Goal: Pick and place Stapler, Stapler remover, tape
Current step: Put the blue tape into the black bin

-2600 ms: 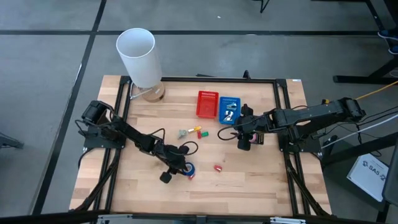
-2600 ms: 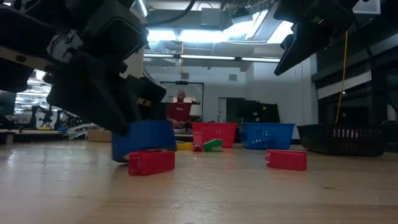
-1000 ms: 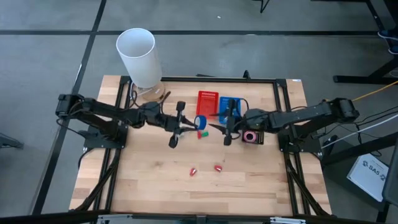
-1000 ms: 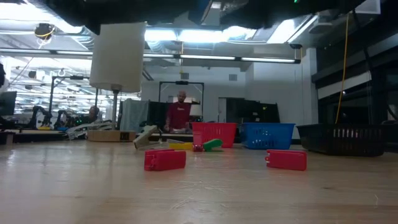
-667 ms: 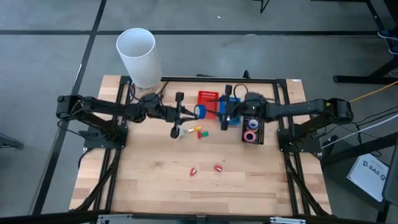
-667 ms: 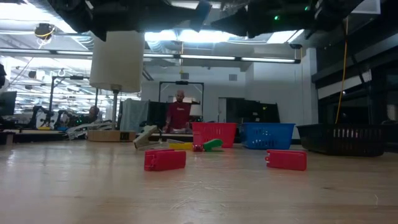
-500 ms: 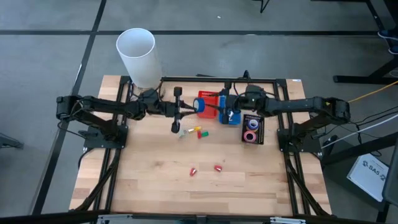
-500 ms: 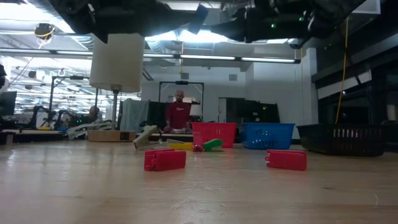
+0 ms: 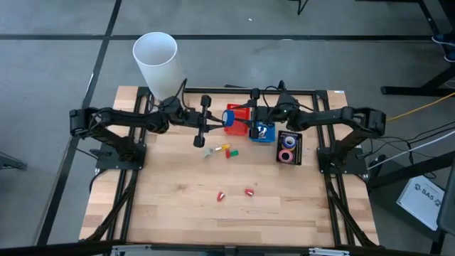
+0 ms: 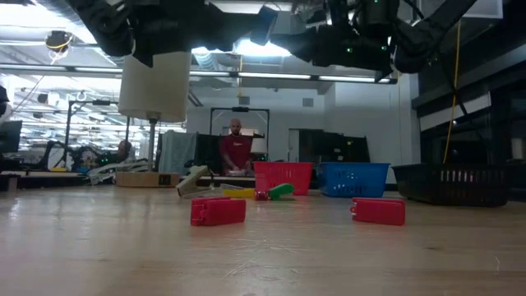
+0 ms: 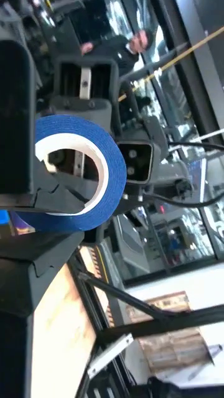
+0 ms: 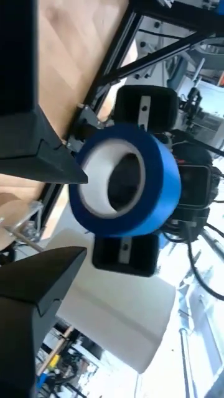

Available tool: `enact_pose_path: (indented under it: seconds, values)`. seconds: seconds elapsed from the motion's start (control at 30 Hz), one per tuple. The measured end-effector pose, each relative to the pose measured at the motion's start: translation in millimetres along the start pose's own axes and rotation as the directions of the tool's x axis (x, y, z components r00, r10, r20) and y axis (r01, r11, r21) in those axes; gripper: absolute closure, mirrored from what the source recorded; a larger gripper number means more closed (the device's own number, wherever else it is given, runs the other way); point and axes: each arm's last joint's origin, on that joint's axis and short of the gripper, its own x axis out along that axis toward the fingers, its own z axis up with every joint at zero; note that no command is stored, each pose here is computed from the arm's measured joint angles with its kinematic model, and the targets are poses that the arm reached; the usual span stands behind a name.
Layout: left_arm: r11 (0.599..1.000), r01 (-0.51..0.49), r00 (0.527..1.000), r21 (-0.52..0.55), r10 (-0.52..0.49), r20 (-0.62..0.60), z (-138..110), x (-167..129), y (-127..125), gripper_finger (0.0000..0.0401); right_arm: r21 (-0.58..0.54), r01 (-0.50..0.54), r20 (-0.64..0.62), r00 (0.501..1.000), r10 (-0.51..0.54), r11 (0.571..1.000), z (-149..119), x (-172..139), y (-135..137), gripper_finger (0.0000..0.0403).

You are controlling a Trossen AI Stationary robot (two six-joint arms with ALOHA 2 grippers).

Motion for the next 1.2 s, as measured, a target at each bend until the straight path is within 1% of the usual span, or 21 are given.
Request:
enact_pose_path:
  seconds: [0.07, 0.17, 0.27, 0.33, 0.5, 0.6, 0.77, 0.87, 1.0, 1.1, 1.2]
  values:
    - [0.999, 0.036, 0.999, -0.030, -0.036, 0.006, -2.3, 3.0, -2.1, 0.0372, -0.006, -0.001, 0.022, 1.000, 0.001, 1.000, 3.5, 1.8, 1.3, 0.0226]
    - [0.999, 0.043, 0.999, -0.032, -0.043, 0.023, 0.0, 6.7, -3.1, 0.0372, 0.014, -0.016, 0.047, 0.999, 0.016, 1.000, 9.8, 6.2, 2.3, 0.0226]
    - [0.999, 0.045, 0.999, -0.032, -0.044, 0.021, -0.2, 7.1, -3.5, 0.0371, 0.045, -0.094, 0.084, 0.992, 0.090, 0.995, 13.8, 8.2, 2.2, 0.0226]
    - [0.998, 0.047, 0.999, -0.038, -0.046, 0.021, -0.3, 7.1, -3.5, 0.0371, 0.078, -0.122, 0.095, 0.989, 0.114, 0.990, 14.8, 8.7, 2.3, 0.0226]
    - [0.998, 0.049, 0.998, -0.048, -0.048, 0.031, 1.3, 7.8, -4.9, 0.0370, 0.118, -0.124, 0.109, 0.988, 0.111, 0.985, 19.5, 11.6, -1.0, 0.0234]
    - [0.996, 0.051, 0.998, -0.068, -0.049, 0.033, 1.6, 8.0, -5.5, 0.0361, 0.121, -0.124, 0.109, 0.988, 0.111, 0.985, 19.6, 11.8, -1.1, 0.0271]
    - [0.993, 0.051, 0.999, -0.107, -0.049, 0.023, 0.6, 8.1, -5.8, 0.0350, 0.133, -0.124, 0.097, 0.989, 0.111, 0.983, 18.8, 12.1, -1.1, 0.0368]
    - [0.993, 0.045, 0.999, -0.107, -0.043, 0.022, 0.5, 8.1, -5.4, 0.0348, 0.142, -0.132, 0.088, 0.989, 0.120, 0.981, 18.2, 12.3, -0.5, 0.0369]
    - [0.993, 0.037, 0.999, -0.112, -0.036, 0.012, -0.3, 8.1, -5.4, 0.0342, 0.182, -0.140, 0.066, 0.989, 0.130, 0.973, 16.0, 12.2, 0.2, 0.0367]
    - [0.993, -0.025, 1.000, -0.118, 0.023, -0.019, -2.1, 8.1, -4.0, 0.0327, 0.209, -0.149, 0.026, 0.989, 0.147, 0.966, 15.5, 10.4, 1.3, 0.0366]
    - [0.992, -0.066, 0.997, -0.109, 0.060, -0.057, -4.9, 8.1, -3.7, 0.0309, 0.238, -0.156, -0.029, 0.985, 0.167, 0.959, 19.7, 5.1, 1.3, 0.0367]
